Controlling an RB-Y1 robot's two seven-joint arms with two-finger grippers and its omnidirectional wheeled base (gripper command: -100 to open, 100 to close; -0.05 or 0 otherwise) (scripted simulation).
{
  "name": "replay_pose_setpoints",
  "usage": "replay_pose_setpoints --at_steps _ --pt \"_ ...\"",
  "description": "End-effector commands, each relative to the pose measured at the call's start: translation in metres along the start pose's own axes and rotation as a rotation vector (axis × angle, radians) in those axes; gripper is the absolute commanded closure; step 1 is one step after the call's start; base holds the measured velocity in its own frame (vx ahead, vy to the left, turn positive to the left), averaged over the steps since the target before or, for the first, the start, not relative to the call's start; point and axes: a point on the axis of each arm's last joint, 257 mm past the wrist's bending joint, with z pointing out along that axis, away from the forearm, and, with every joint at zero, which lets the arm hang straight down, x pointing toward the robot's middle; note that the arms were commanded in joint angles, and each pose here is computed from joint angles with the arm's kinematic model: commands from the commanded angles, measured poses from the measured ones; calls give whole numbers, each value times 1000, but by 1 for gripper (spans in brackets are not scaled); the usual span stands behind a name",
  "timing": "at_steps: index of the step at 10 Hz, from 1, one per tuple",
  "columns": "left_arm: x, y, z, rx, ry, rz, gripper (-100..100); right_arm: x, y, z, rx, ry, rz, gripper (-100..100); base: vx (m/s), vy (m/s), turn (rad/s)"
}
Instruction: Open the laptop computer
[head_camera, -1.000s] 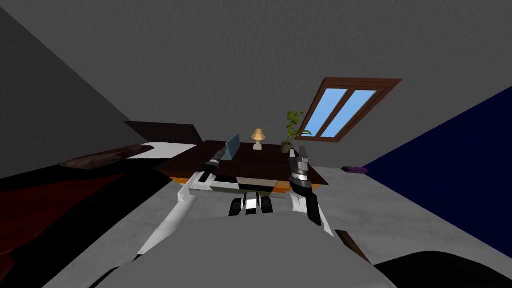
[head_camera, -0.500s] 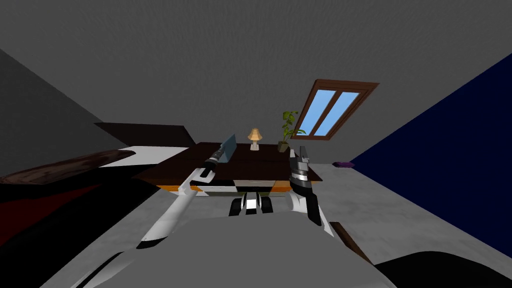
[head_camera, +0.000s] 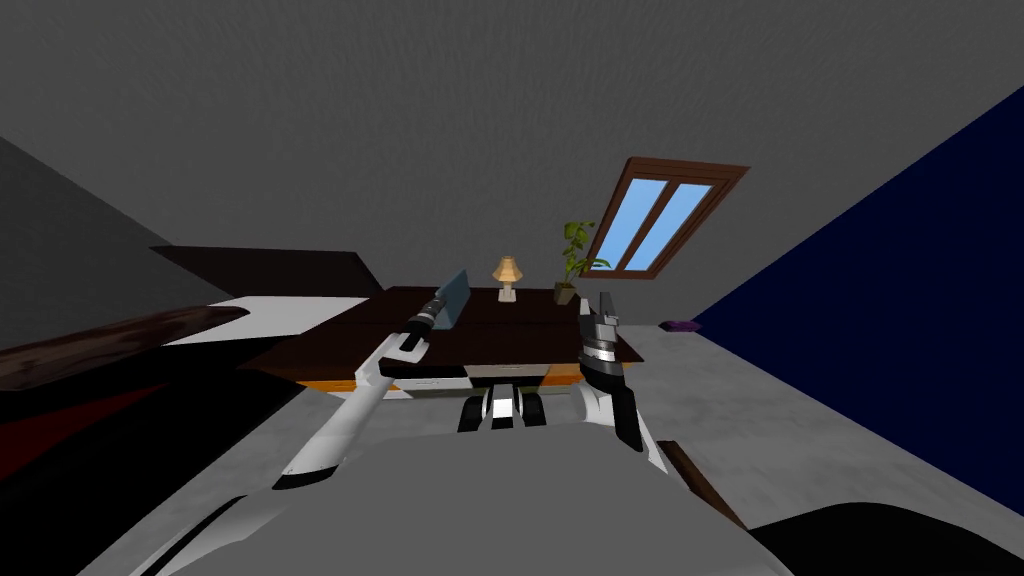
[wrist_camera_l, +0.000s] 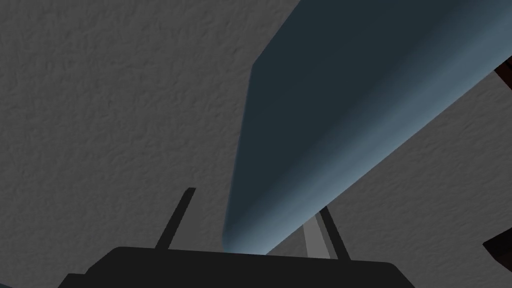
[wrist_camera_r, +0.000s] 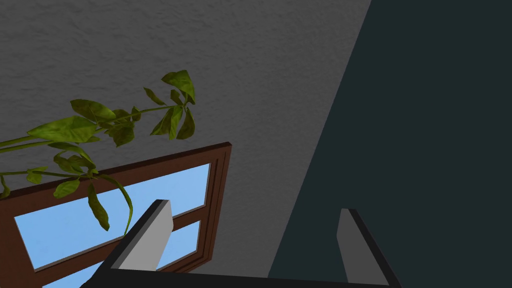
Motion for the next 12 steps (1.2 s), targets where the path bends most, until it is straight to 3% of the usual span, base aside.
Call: replay_pose_setpoints --at_steps 1,8,9,10,11,12 --pt "3 0 5 -12 -3 -117 100 0 0 0 0 0 0 0 -29 126 -4" --pt "11 -2 18 -36 -7 -390 100 0 0 0 0 0 0 0 -21 111 3" --pt "10 -2 17 -33 -7 -362 100 0 0 0 0 0 0 0 -7 48 -3" --pt "20 3 17 -43 -3 -450 100 0 0 0 0 0 0 0 14 69 24" --pt "25 4 17 -46 -2 -491 100 0 0 0 0 0 0 0 13 127 8" --pt "36 7 16 -54 -1 -574 100 0 0 0 0 0 0 0 8 151 2"
